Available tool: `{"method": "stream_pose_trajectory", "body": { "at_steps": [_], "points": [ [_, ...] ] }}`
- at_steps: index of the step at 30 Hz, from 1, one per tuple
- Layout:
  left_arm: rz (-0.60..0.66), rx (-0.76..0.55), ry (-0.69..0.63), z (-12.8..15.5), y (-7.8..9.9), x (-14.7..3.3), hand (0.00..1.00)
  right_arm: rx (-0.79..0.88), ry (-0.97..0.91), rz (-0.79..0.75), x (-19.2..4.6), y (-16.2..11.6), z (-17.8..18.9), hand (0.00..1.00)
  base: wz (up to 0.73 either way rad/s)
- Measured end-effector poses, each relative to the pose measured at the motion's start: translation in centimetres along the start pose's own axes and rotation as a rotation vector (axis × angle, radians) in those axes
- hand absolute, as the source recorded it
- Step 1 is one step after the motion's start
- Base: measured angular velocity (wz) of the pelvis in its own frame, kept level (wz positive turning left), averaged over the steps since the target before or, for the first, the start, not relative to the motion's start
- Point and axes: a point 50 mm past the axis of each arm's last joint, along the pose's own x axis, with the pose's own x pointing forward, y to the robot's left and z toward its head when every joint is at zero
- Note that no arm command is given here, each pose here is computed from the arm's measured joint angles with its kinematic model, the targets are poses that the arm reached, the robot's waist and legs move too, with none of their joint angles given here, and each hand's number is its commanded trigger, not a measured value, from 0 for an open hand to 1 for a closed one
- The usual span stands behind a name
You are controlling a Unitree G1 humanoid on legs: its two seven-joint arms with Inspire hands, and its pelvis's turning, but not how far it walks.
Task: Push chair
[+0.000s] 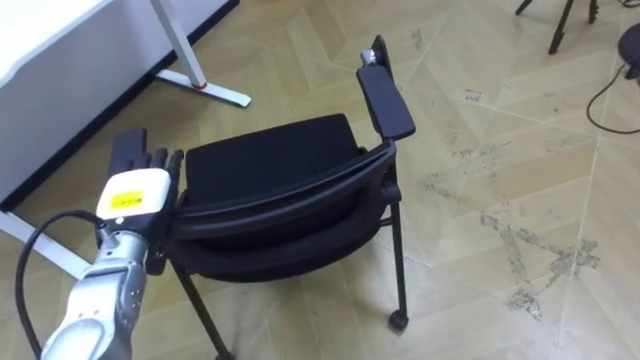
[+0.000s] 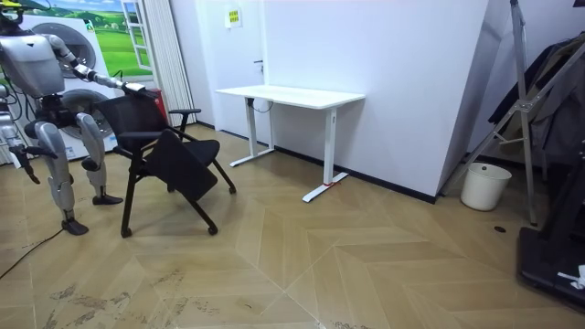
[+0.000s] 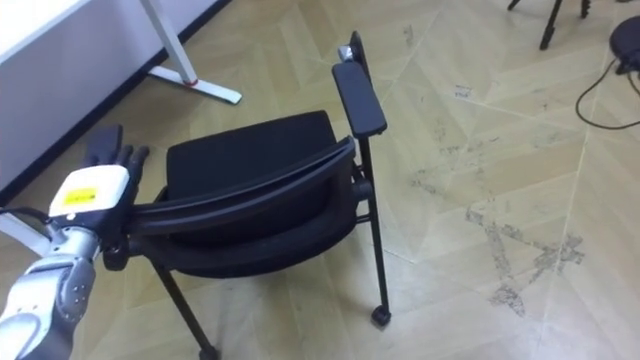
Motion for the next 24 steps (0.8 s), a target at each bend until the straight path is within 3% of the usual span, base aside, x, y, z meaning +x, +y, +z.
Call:
{"method": "stream_pose_trajectory", "body": {
  "at_steps": [8, 10, 11, 12, 13, 24],
  "points": [
    [-0.023, 0.031, -0.081, 1.6, 1.7, 0.1, 0.0, 0.003, -0.014, -0.029, 0.0, 0.0, 0.2, 0.0, 0.02],
    [-0.019, 0.037, -0.103, 2.0, 1.9, 0.2, 0.35, 0.003, -0.017, -0.043, 0.0, -0.1, 0.3, 0.0, 0.0],
    [-0.021, 0.038, -0.108, 2.1, 1.9, 0.2, 0.61, 0.003, -0.018, -0.047, 0.0, -0.1, 0.3, 0.0, 0.0],
    [-0.029, 0.04, -0.113, 2.2, 1.9, 0.2, 0.74, 0.003, -0.016, -0.054, 0.0, -0.1, 0.3, 0.0, 0.0],
    [-0.043, 0.042, -0.115, 2.3, 1.8, 0.2, 1.0, 0.003, -0.015, -0.058, 0.1, -0.2, 0.3, 0.0, -0.04],
    [-0.13, 0.028, -0.115, 2.1, 1.3, 0.1, 1.0, 0.005, -0.006, -0.061, 0.0, -0.5, -0.1, 0.0, -0.05]
  ]
}}
